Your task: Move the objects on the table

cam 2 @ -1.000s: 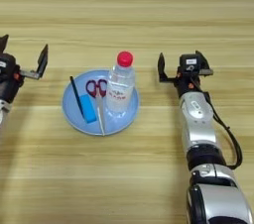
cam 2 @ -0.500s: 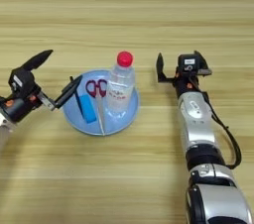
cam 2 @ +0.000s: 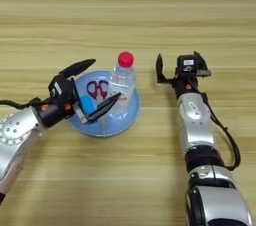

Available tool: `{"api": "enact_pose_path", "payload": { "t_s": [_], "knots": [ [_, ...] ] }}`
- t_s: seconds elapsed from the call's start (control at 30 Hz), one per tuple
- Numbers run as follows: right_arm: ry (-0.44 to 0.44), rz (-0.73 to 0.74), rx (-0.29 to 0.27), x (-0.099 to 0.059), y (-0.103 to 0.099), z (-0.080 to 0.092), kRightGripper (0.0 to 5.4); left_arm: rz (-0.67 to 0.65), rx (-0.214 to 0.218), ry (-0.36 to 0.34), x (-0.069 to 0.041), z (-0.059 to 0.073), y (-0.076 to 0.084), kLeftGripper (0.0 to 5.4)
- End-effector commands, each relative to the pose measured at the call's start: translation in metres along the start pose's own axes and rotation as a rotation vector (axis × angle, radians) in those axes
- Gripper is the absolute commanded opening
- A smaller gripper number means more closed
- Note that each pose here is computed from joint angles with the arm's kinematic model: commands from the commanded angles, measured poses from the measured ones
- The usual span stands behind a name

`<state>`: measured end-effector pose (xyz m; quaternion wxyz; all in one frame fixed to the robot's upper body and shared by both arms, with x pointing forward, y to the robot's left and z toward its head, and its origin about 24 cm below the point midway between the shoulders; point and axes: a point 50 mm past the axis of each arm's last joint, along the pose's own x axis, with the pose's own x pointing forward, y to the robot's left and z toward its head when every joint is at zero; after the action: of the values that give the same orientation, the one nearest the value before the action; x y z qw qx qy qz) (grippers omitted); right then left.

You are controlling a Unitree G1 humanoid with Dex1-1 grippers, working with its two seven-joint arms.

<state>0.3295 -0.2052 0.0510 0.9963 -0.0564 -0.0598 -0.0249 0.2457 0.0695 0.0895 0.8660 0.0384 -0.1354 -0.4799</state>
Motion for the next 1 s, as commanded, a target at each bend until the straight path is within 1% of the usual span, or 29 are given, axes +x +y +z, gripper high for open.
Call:
{"api": "enact_pose_path", "payload": {
  "t_s": [0.03,0.27,0.43,0.67,0.8,1.0],
  "knots": [
    [-0.004,0.000,0.001,0.004,0.002,0.004,5.37,-0.036,0.015,0.029,0.005,-0.002,-0.002,5.40],
    [-0.006,0.002,0.002,0.004,0.003,0.004,5.37,-0.015,0.021,0.032,0.004,-0.001,0.003,5.40],
    [-0.004,0.002,0.002,0.004,0.003,0.004,5.37,0.008,0.029,0.053,0.005,-0.006,0.008,5.40],
    [0.000,0.001,0.004,0.004,0.003,0.004,5.37,0.066,-0.001,0.086,0.010,-0.016,0.020,5.40],
    [0.000,0.001,0.004,0.003,0.003,0.004,5.37,0.067,-0.017,0.100,0.013,-0.022,0.021,5.40],
    [0.000,0.001,0.004,0.003,0.004,0.004,5.37,0.057,-0.023,0.113,0.016,-0.027,0.020,5.40]
  ]
}}
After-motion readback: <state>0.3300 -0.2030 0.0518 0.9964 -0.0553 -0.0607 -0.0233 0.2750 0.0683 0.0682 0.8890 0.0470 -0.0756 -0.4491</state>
